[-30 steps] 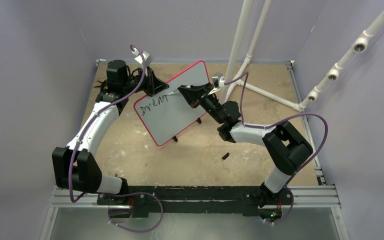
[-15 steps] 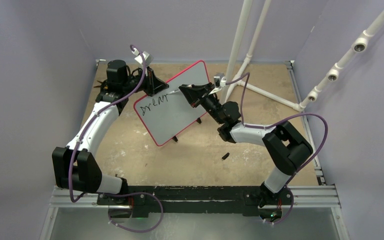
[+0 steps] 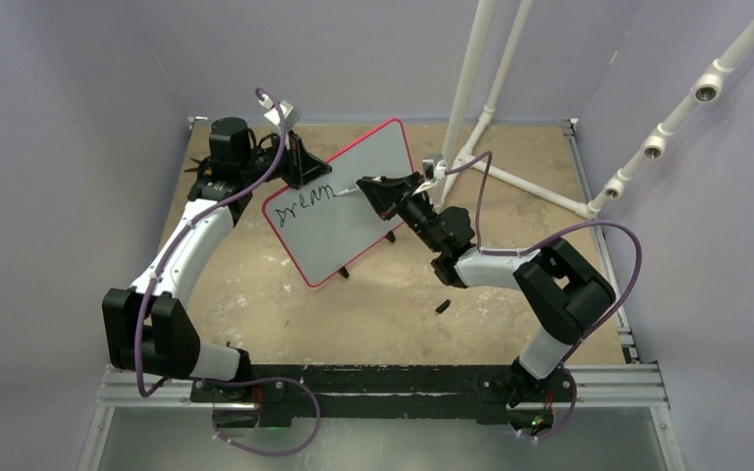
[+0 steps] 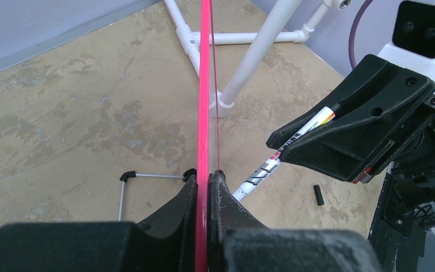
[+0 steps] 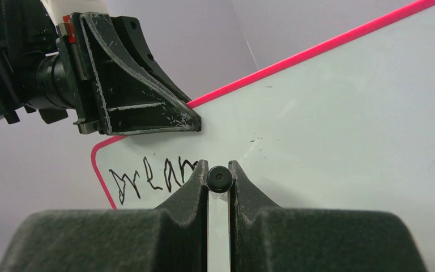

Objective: Write a sentence on the whiteboard

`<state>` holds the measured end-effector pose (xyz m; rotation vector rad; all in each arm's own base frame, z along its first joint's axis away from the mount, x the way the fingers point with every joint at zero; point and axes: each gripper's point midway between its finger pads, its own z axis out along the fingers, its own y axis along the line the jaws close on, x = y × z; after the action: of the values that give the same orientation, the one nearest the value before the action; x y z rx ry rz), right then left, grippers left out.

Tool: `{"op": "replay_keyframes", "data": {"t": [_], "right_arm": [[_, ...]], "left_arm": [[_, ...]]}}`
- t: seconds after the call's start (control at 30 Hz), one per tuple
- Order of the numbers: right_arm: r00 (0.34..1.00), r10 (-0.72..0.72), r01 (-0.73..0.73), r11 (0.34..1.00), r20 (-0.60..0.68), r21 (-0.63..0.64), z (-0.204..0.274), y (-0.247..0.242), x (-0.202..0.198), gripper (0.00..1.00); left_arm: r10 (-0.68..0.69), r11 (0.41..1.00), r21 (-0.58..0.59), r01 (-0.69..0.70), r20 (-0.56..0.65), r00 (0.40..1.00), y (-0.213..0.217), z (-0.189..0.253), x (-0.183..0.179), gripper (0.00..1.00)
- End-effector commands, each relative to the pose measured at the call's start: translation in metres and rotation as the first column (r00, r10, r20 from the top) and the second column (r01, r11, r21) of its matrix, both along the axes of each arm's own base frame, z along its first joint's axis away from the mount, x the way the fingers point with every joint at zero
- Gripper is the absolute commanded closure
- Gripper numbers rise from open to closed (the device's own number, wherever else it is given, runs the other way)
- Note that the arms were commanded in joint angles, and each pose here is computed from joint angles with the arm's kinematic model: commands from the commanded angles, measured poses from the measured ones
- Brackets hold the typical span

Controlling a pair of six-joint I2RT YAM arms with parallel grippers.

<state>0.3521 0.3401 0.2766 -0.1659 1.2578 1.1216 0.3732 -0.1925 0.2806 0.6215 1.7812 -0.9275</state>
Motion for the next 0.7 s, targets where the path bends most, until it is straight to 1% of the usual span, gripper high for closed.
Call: {"op": "replay_keyframes", "data": {"t": [0.0, 0.2, 0.3, 0.53, 0.67], "right_arm": [[0.998, -0.037, 0.034, 0.998, 0.058, 0.046, 0.031, -0.011, -0.001, 1.0], [0.995, -0.038, 0.029, 0.995, 0.097, 0.096, 0.056, -0.019, -0.01, 1.0], [0.993, -0.048, 0.036, 0.993, 0.109, 0.114, 0.064, -0.024, -0.008, 1.0], [0.993, -0.056, 0.043, 0.992, 0.107, 0.121, 0.065, -0.024, 0.007, 1.0], [0.993, -0.043, 0.03, 0.992, 0.109, 0.12, 0.063, -0.021, 0.009, 1.0]], "left_arm": [[-0.078, 0.997, 0.009, 0.082, -0.192, 0.978, -0.013, -0.048, -0.024, 1.0], [-0.08, 0.997, 0.008, 0.083, -0.191, 0.978, -0.013, -0.048, -0.024, 1.0], [-0.08, 0.997, 0.008, 0.083, -0.194, 0.978, -0.013, -0.048, -0.024, 1.0], [-0.082, 0.996, 0.007, 0.085, -0.194, 0.978, -0.013, -0.048, -0.025, 1.0], [-0.082, 0.996, 0.007, 0.085, -0.194, 0.978, -0.013, -0.048, -0.025, 1.0]]}}
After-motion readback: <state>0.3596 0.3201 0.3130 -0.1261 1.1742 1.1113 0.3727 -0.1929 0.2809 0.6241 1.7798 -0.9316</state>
